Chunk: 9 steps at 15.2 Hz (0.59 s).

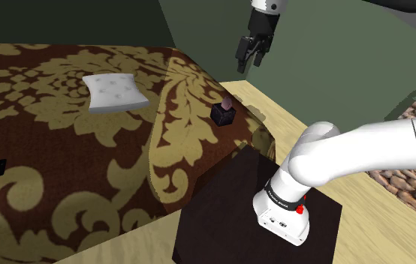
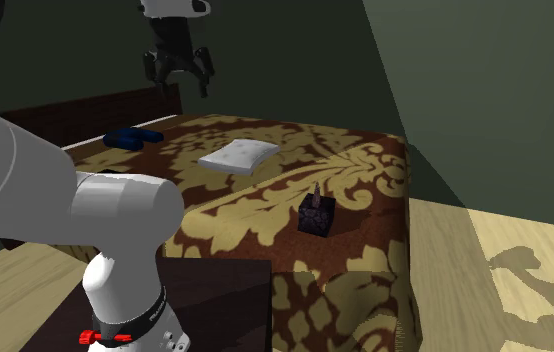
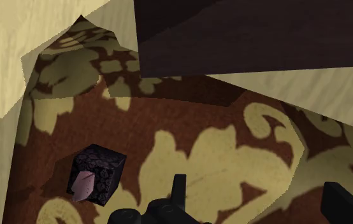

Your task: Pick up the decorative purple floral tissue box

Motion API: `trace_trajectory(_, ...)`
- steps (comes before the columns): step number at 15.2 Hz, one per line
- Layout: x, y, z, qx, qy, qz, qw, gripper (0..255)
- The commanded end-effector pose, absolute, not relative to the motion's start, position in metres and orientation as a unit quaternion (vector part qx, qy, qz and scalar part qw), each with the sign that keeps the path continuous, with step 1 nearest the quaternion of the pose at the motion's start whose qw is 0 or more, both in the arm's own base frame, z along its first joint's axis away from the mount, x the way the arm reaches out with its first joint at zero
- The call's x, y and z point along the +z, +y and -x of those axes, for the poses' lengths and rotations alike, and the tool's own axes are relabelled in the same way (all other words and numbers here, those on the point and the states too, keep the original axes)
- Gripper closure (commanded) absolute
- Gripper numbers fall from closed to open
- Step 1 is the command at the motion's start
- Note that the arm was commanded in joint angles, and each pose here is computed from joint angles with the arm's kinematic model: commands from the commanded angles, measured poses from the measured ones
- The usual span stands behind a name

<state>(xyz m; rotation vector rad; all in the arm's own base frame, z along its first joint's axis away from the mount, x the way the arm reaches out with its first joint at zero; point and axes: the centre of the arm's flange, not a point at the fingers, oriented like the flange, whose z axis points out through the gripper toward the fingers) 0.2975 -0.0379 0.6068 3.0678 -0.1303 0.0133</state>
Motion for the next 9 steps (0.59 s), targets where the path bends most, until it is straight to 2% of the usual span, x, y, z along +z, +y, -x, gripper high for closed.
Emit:
trace_trajectory(1,0.607,-0.038,-0.297,0.004,-0.042,-0.998,0.036,0)
trace_trajectory(9,0.543,-0.1,-0.357,0.003,-0.088,-0.996,0.028,0)
